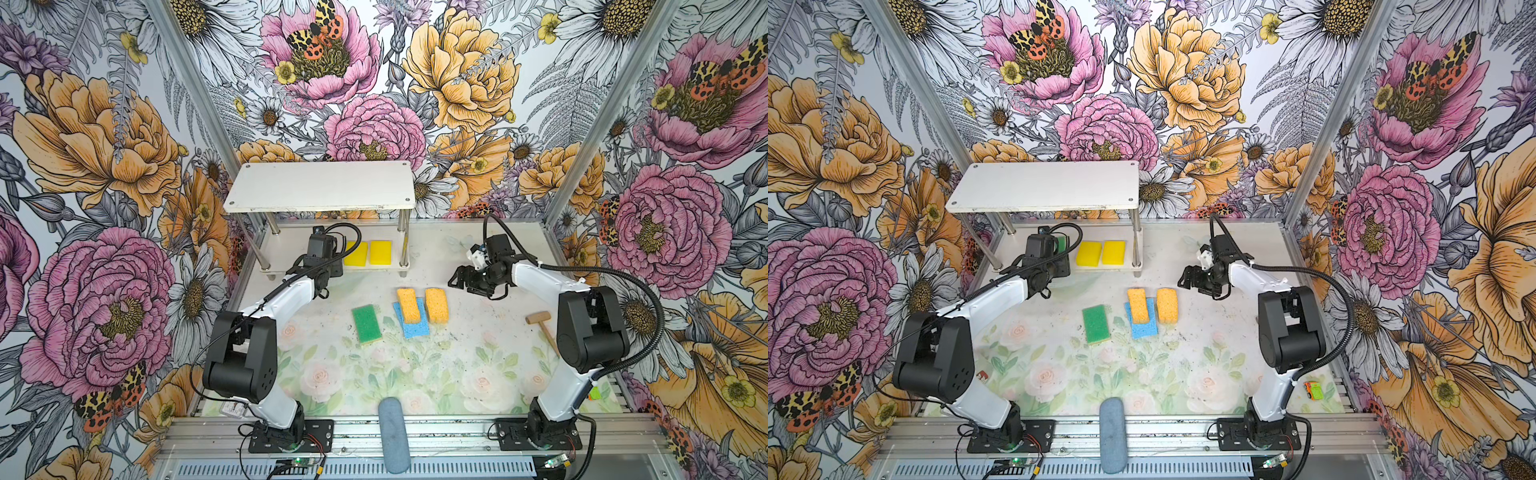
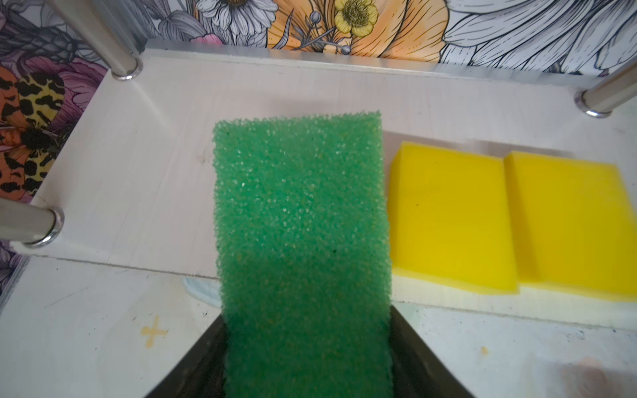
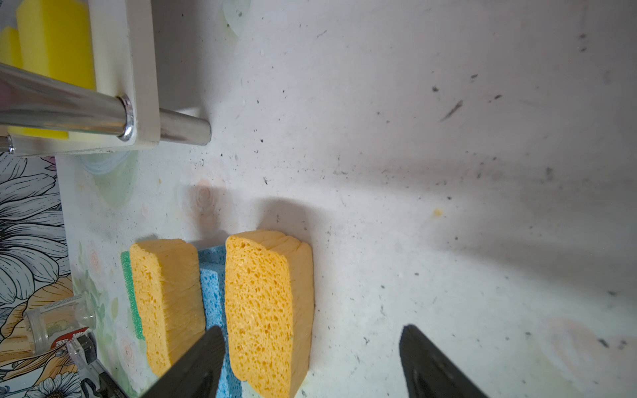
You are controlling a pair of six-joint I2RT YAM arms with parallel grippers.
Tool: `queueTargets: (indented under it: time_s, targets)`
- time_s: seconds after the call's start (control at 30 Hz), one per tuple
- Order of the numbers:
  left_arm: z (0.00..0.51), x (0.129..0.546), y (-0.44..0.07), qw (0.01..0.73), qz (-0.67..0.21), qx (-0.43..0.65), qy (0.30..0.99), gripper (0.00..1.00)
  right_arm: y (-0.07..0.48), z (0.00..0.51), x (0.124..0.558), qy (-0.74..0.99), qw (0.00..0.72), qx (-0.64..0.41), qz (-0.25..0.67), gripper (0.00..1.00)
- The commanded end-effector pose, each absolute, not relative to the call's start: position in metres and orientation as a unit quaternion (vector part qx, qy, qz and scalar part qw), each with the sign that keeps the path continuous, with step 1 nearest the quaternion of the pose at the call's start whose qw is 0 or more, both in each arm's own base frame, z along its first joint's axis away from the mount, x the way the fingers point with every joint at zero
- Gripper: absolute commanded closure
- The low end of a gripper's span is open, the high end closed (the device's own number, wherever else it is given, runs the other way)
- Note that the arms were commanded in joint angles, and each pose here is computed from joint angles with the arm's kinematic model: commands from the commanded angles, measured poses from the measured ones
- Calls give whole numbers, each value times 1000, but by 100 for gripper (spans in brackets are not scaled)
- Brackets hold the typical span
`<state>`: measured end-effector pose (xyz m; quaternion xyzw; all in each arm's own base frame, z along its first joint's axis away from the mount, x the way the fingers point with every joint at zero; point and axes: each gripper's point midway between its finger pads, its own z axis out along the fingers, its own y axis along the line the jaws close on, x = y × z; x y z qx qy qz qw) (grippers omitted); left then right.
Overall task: Place and organize the cleaning sponges onto the shelf
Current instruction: 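Lift the green sponge and carry it with the left gripper toward the shelf, then lower the green sponge onto the shelf beside the yellow sponges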
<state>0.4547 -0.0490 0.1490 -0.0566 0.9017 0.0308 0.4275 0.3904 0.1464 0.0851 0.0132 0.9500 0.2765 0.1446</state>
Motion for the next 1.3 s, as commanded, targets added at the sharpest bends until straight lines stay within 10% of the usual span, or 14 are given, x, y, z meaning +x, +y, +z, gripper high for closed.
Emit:
queueTargets:
  time_s: [0.0,1.27]
  targets:
    - [164,473,-51,444,17,-44,895,35,150,93,397,946,160,5,281,18]
    - [135,498,-33,391,-10,-58,918,35,145,90,397,948,159,9,276,18]
